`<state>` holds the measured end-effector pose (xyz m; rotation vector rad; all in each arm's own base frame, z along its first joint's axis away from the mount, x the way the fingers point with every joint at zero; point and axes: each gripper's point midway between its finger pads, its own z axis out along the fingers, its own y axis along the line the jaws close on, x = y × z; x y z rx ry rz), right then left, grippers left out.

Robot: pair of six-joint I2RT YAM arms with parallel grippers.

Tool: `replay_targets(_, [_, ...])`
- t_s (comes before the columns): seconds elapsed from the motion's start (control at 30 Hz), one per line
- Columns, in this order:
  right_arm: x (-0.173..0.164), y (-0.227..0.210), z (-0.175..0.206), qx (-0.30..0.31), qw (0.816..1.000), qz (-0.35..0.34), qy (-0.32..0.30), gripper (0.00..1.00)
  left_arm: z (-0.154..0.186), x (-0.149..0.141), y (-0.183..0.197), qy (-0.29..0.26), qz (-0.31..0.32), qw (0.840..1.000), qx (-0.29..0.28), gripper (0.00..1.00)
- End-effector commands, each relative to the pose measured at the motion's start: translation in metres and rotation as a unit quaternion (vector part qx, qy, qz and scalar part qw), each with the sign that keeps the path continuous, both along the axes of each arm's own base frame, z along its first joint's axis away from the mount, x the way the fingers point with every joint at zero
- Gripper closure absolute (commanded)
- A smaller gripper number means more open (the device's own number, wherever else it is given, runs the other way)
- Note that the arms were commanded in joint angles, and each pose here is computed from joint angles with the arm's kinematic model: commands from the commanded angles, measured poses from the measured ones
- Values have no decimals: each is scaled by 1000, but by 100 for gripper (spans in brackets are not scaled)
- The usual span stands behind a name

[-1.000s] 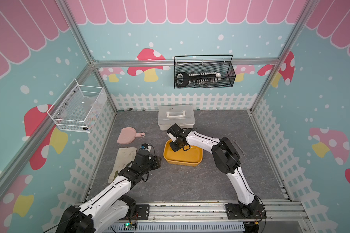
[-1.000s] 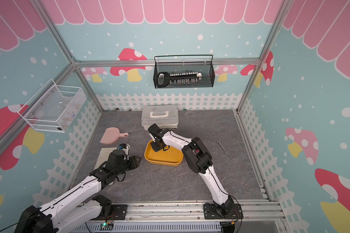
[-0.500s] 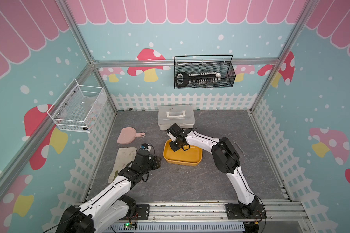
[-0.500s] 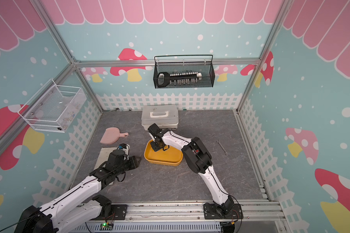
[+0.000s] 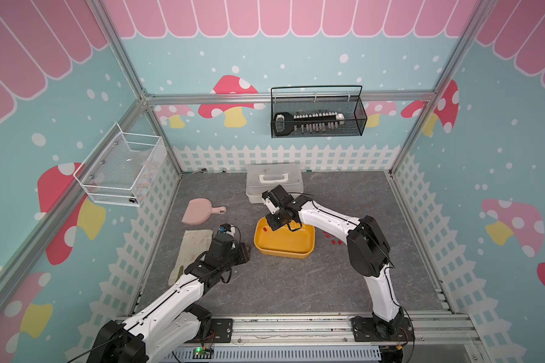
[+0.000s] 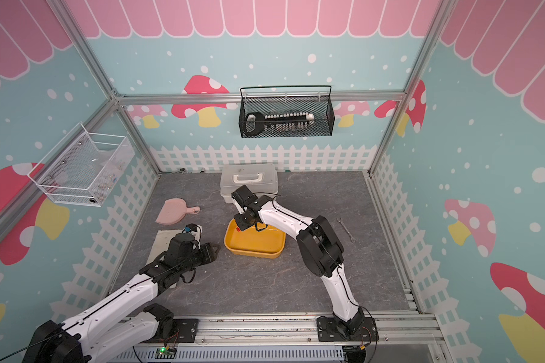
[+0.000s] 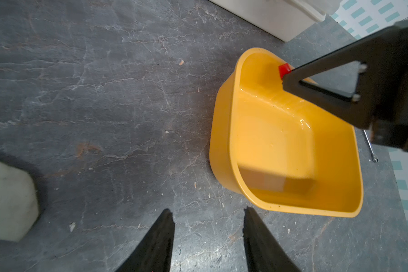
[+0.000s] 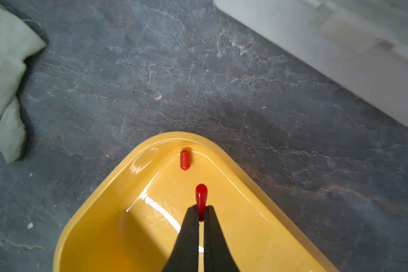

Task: Take the screw protection sleeves out of the storage box
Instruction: Pick up the screw protection sleeve from the storage box, then place the screw protection sleeve at the center of the board.

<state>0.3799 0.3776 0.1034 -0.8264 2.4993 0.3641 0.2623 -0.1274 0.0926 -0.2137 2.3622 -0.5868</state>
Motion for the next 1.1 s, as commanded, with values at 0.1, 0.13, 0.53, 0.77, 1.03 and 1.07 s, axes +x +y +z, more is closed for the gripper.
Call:
replay_targets(0.1, [-18,-17,20,-2,1000,0,-11,91,6,-1,0,-4,-1,1000,-8,50])
replay_targets(0.13, [-20,-20,23,-2,1000,0,-13,91,6,-2,0,-4,-1,1000,-8,50])
replay_targets(0.53, [-50,-97,46,-11,999,-44,-29,90,10,-13,4,-5,0,1000,-14,50])
replay_targets(0.77, [-65,-152,43,-12,996,-84,-22,90,18,-12,2,-15,1,1000,-19,50])
replay_targets(1.03, [-74,-220,25,-14,989,-145,-7,90,20,-6,-4,-9,-6,1000,-11,50])
replay_targets(1.07, [-74,-227,22,-16,988,-151,-5,90,21,-6,-5,-10,-7,1000,-11,50])
